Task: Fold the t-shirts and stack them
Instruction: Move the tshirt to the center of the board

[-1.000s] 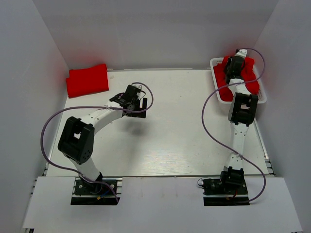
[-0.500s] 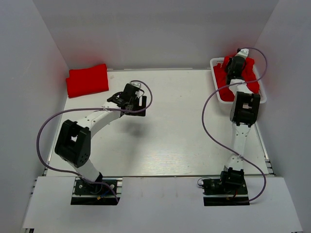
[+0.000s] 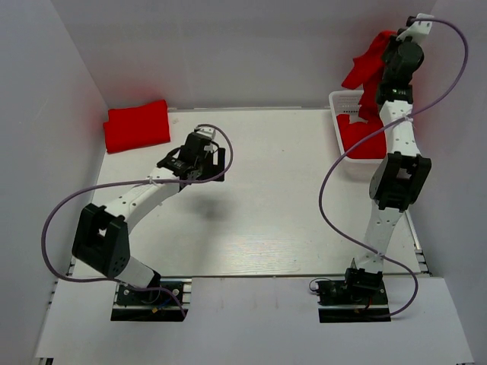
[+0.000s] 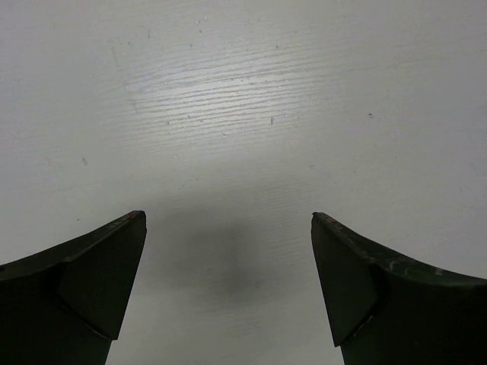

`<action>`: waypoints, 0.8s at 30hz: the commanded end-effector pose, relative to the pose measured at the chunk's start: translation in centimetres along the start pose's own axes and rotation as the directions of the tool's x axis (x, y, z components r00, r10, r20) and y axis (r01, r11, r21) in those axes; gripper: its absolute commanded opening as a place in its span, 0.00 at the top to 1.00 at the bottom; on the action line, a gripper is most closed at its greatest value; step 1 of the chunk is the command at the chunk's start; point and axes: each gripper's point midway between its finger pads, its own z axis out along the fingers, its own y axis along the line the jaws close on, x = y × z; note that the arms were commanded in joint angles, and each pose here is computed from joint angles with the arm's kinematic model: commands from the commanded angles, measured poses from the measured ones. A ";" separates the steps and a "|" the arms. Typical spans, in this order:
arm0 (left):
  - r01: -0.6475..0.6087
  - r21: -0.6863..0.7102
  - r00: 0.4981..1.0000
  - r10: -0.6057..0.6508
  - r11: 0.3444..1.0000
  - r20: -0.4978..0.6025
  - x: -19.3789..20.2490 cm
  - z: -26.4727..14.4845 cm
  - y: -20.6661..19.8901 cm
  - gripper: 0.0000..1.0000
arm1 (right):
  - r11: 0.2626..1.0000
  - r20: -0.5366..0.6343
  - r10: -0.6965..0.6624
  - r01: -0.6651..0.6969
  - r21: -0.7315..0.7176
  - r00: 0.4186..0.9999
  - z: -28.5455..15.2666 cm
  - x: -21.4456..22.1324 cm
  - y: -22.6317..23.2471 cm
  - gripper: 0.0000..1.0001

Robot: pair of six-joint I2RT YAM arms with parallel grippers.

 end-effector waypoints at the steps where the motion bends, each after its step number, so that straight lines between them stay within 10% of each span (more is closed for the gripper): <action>1: 0.018 0.003 0.992 -0.018 1.000 0.122 -2.7 -2.6 0.4 0.00 | 1.000 0.231 -0.009 0.009 0.000 0.973 -1.1 -11.6 -0.3 1.00; 12: 0.087 -0.145 0.987 -0.066 0.986 0.144 -3.3 -5.4 3.6 0.00 | 0.907 0.387 0.222 -0.044 -0.419 0.895 -11.3 -28.1 6.9 1.00; 24: 0.131 -0.131 0.971 -0.100 0.983 0.219 -3.8 -8.6 4.3 0.00 | 0.678 0.401 0.440 -0.004 -0.735 0.804 -21.0 -36.5 14.2 1.00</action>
